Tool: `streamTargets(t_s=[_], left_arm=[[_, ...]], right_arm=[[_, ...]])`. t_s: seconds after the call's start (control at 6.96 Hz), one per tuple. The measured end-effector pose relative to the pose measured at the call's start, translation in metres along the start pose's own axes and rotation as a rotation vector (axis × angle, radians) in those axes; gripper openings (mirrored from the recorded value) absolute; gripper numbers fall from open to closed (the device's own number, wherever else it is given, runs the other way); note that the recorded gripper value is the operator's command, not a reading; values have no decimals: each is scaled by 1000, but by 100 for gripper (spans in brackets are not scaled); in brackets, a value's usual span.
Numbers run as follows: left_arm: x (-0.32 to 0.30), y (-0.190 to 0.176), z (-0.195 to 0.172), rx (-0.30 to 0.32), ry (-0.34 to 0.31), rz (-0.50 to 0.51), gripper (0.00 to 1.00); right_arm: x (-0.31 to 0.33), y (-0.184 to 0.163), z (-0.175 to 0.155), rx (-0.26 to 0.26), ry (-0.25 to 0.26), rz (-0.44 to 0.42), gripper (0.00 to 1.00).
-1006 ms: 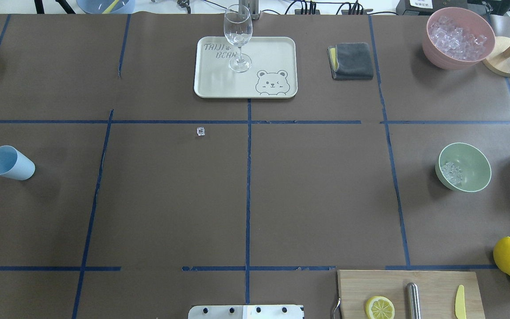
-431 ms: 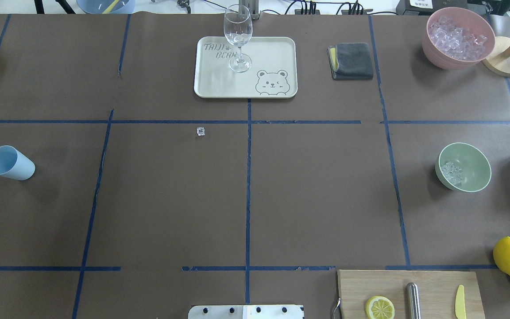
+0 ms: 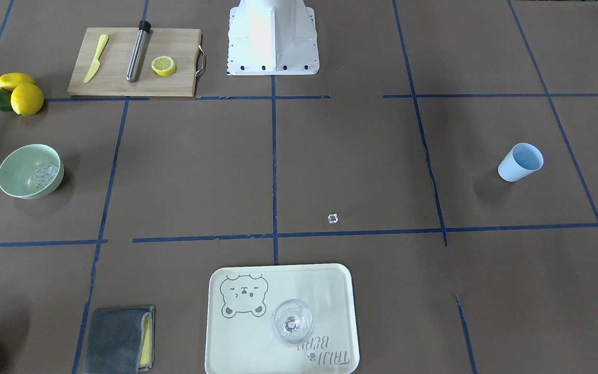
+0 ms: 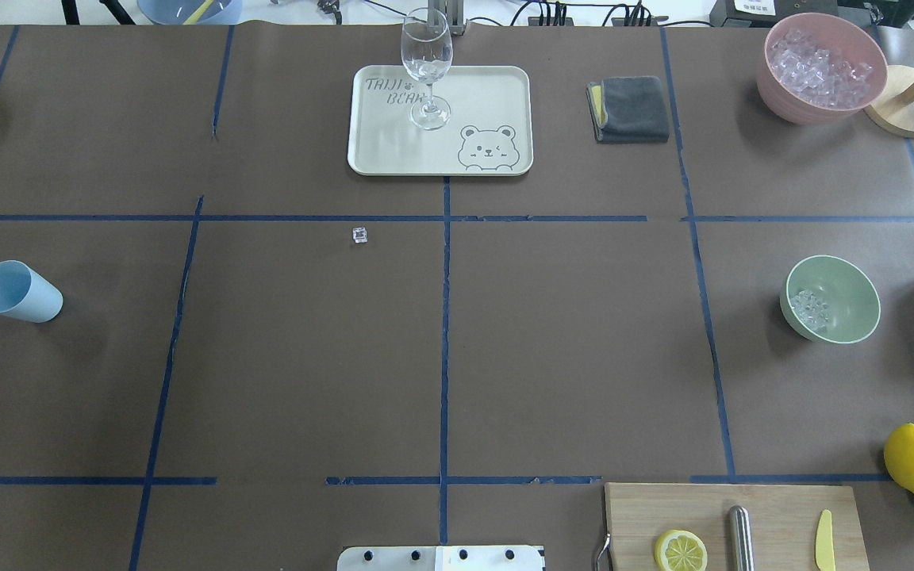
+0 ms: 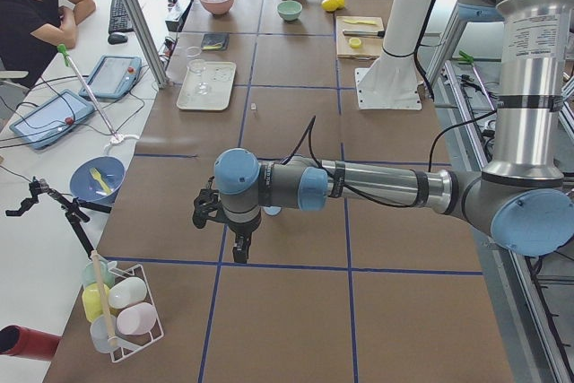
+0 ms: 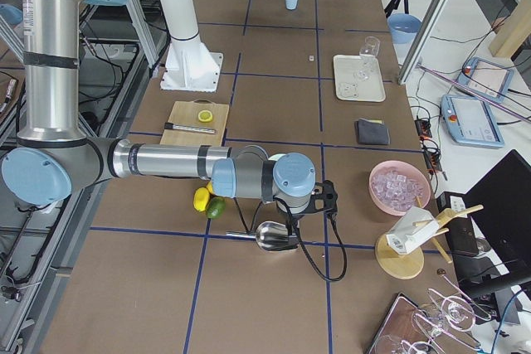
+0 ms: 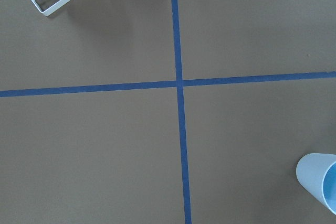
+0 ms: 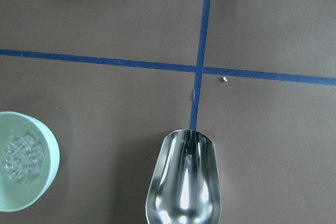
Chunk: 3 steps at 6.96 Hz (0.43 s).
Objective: Pour ice into bowl
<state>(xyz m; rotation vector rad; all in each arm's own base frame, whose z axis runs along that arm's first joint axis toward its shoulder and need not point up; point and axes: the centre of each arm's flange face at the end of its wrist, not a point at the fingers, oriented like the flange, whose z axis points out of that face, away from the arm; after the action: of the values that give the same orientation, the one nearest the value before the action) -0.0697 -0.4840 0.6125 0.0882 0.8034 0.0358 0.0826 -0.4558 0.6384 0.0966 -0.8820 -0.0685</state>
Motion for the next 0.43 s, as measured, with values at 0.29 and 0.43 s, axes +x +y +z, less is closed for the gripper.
streamTargets(t_s=[0.29,0.43], left_arm=[[-1,1,0,0,0,3,100],[-1,1,0,0,0,4,100]], right_arm=[[-2,-2,-2,3,1,-4,100],[-3,-3,-3,5,1,-7,100]])
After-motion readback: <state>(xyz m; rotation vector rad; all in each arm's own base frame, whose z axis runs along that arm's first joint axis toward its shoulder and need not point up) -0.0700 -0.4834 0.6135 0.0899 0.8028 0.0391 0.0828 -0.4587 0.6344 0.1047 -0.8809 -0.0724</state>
